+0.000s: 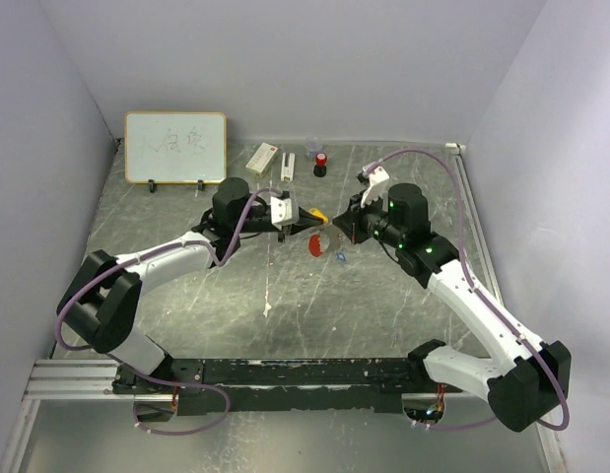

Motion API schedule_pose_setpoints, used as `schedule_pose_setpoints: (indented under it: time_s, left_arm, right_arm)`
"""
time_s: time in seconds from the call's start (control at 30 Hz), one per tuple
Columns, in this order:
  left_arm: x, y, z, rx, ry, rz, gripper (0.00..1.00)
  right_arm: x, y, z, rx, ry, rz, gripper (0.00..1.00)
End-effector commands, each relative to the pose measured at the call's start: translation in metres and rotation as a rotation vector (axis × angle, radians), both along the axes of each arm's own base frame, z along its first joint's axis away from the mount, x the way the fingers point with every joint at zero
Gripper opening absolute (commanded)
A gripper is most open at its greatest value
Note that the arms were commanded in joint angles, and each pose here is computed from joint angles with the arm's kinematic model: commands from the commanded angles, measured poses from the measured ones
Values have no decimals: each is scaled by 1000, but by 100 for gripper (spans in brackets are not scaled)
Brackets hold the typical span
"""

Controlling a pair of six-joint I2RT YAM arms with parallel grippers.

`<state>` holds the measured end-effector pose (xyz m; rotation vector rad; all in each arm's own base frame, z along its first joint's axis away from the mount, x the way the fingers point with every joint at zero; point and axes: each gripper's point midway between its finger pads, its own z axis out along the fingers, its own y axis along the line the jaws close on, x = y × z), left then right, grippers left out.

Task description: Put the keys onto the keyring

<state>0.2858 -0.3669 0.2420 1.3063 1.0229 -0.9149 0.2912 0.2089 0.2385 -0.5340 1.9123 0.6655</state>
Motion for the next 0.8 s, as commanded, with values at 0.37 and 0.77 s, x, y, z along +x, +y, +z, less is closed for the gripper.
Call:
schedule_pose_setpoints:
  time_s: [0.37, 0.77]
  left_arm:
    - [2, -4, 11, 33, -164, 42, 7]
    - [0, -11, 13, 56, -249, 78, 7]
  right_arm:
    - [12, -1, 30, 43, -41, -52, 0]
    - [13, 1, 23, 44, -17, -55, 0]
